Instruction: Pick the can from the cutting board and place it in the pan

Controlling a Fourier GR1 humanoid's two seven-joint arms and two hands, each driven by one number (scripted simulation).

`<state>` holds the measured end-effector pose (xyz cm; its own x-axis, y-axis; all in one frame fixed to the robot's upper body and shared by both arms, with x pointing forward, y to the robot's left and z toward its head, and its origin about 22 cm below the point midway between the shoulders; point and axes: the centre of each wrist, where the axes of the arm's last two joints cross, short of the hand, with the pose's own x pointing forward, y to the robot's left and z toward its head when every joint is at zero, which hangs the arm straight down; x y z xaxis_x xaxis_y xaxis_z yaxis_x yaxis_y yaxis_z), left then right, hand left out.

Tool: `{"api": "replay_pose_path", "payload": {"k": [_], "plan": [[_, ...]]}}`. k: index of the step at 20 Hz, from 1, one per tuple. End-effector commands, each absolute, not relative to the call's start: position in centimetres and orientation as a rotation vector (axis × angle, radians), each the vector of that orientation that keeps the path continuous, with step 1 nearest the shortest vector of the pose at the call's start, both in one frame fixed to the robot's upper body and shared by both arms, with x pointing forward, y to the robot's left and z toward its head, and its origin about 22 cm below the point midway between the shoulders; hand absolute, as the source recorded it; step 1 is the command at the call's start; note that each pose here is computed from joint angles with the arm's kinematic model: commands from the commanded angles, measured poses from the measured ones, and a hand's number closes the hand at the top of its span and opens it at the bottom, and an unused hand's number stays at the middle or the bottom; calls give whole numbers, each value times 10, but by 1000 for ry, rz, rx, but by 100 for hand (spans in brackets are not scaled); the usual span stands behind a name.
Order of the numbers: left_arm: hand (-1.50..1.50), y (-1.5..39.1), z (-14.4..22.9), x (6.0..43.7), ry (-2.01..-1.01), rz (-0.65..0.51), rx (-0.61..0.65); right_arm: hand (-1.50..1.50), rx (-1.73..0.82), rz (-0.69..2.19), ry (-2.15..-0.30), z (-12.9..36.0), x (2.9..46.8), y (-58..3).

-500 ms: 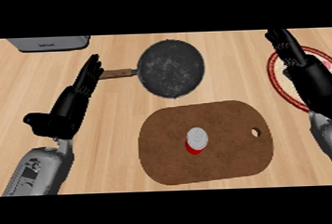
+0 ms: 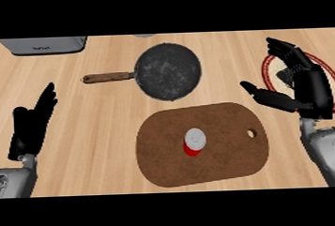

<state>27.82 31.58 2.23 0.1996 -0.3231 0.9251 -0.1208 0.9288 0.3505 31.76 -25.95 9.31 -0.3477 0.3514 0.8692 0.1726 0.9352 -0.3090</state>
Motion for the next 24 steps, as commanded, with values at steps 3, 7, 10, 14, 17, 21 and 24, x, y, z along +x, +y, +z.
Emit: {"api": "replay_pose_path", "payload": {"k": [3,7,10,14,17,21,24], "plan": [[0,358,3,252,-1184,-70,528,150,-541,-473,-1833,47,280,-219],[0,356,1,258,-1173,-73,517,-150,-549,-348,-1932,41,219,-152],[0,369,14,264,-1189,-75,500,-150,-604,-233,-1902,40,198,-135],[0,355,8,260,-1198,-78,522,-150,-717,-15,-1722,23,183,-158],[0,365,13,259,-1185,-96,514,-150,-768,136,-1574,25,189,-179],[0,353,15,267,-1197,-99,528,-150,-797,375,-1384,28,184,-183],[0,345,13,266,-1202,-104,493,-150,-818,446,-1280,51,197,-169]]}}
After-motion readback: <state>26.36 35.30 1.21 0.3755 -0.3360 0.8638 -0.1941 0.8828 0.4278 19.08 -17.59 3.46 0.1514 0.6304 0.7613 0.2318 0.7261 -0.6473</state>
